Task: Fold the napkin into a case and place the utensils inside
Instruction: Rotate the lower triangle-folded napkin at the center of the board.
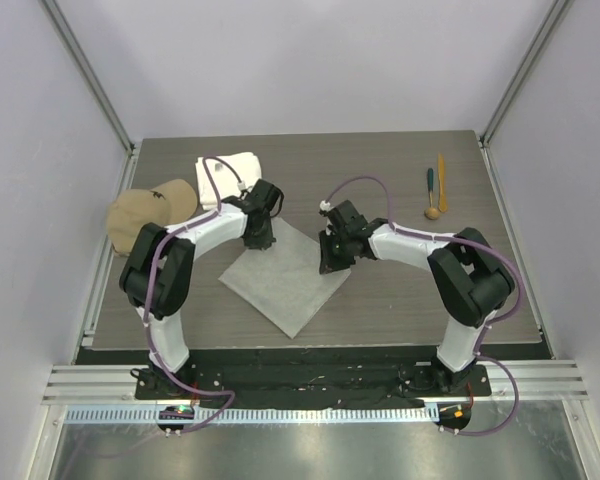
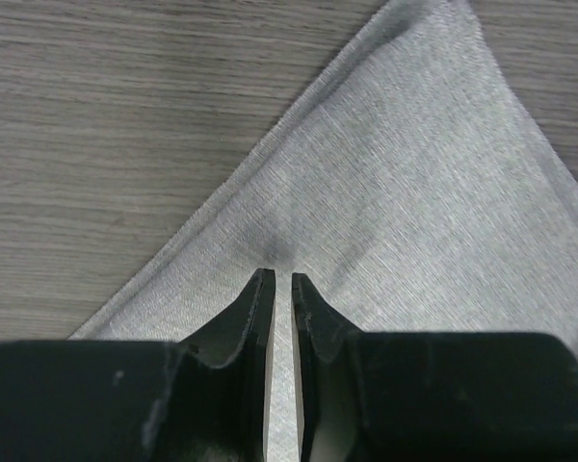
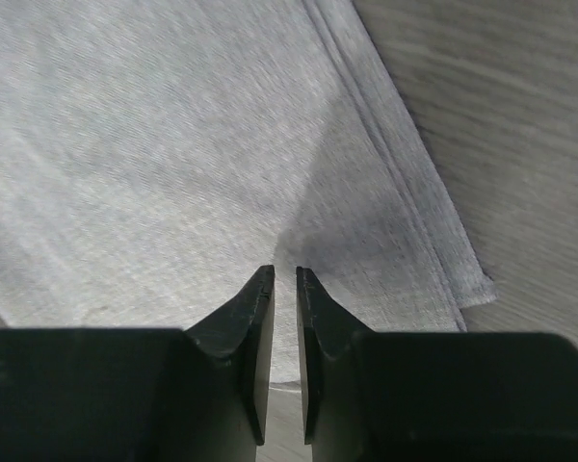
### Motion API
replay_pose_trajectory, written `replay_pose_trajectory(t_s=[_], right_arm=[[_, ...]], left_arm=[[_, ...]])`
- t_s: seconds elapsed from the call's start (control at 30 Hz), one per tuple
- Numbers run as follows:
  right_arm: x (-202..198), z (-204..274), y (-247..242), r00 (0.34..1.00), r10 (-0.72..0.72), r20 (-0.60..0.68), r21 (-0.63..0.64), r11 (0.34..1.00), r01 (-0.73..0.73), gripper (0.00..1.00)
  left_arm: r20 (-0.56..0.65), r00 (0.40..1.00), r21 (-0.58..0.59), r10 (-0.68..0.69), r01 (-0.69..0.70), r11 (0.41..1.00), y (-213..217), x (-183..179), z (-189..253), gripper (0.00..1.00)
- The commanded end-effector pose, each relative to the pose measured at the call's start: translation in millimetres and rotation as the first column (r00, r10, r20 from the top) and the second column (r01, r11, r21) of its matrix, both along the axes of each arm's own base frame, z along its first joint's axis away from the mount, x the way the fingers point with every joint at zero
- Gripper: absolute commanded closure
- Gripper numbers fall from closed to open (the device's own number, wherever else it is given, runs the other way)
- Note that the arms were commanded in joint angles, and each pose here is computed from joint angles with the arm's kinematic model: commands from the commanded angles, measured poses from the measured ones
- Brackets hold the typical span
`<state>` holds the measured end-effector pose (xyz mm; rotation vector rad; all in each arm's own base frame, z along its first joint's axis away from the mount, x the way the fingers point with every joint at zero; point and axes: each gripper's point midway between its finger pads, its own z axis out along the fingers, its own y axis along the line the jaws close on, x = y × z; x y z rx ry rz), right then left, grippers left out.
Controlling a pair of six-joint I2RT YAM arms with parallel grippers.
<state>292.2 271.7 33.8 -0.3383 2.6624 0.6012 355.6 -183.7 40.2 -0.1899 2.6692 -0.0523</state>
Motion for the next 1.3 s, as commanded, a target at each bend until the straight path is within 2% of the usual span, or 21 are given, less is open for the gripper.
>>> replay_pose_trajectory(t_s=[0.0, 0.23, 0.43, 0.57, 0.63, 0.67, 0.7, 0.77, 0.8, 0.83, 0.87, 0.97, 1.1, 1.27], right_arm=[[-2, -4, -8, 1.0, -0.008, 0.026, -0.015, 1.0, 0.009, 0.8], [-58, -36, -15, 0.996, -0.026, -0.083, 0.012, 1.0, 0.027, 0.82], [-91, -28, 2, 0.993, -0.027, -0.119, 0.098, 0.994, 0.039, 0.82], [-73, -2, -2, 0.998, -0.029, -0.052, 0.071, 0.997, 0.033, 0.81], [-50, 18, -1, 1.0, -0.019, 0.007, 0.071, 0.997, 0.019, 0.75], [-38, 22, -8, 0.999, -0.037, 0.021, 0.061, 0.997, 0.036, 0.71], [-21, 34, -7, 0.998, -0.031, 0.061, 0.062, 0.998, 0.027, 0.6], [-4, 29, -16, 0.997, -0.031, 0.07, -0.01, 0.999, 0.032, 0.52], [12, 42, -8, 0.994, -0.016, 0.109, -0.01, 1.0, 0.017, 0.46], [17, 41, -7, 0.991, 0.034, 0.127, -0.049, 0.998, -0.028, 0.44], [16, 24, -10, 0.996, 0.057, 0.071, -0.106, 0.993, -0.049, 0.43], [38, 30, -6, 0.989, 0.102, 0.109, -0.158, 0.984, -0.084, 0.4], [52, 21, -4, 0.986, 0.122, 0.11, -0.208, 0.973, -0.097, 0.38], [51, 10, -5, 0.985, 0.142, 0.096, -0.236, 0.965, -0.116, 0.4]], left_arm=[[0.018, 1.0, -0.008, 0.017, -0.017, 1.0, -2, 17, -4, 0.85], [0.018, 1.0, 0.01, -0.014, 0.014, 1.0, -10, 34, -18, 0.86], [0.022, 0.999, -0.001, -0.043, 0.043, 0.999, -18, 43, -19, 0.87], [0.057, 0.996, -0.076, -0.067, 0.072, 0.995, -28, 40, -1, 0.86], [0.086, 0.994, -0.111, -0.072, 0.082, 0.99, -31, 36, 15, 0.85], [0.095, 0.993, -0.125, -0.07, 0.082, 0.989, -32, 35, 20, 0.85], [0.1, 0.993, -0.138, -0.069, 0.083, 0.987, -32, 33, 25, 0.84], [0.118, 0.991, -0.155, -0.055, 0.073, 0.985, -30, 29, 41, 0.84], [0.12, 0.991, -0.16, -0.057, 0.076, 0.984, -30, 27, 44, 0.84], [0.128, 0.99, -0.168, -0.058, 0.079, 0.983, -29, 24, 50, 0.84], [0.13, 0.99, -0.17, -0.059, 0.081, 0.982, -29, 22, 52, 0.84], [0.132, 0.99, -0.188, -0.054, 0.079, 0.979, -26, 11, 55, 0.84], [0.12, 0.992, -0.221, -0.047, 0.073, 0.973, -24, -3, 52, 0.84], [0.111, 0.993, -0.188, -0.038, 0.058, 0.98, -10, -16, 47, 0.84]])
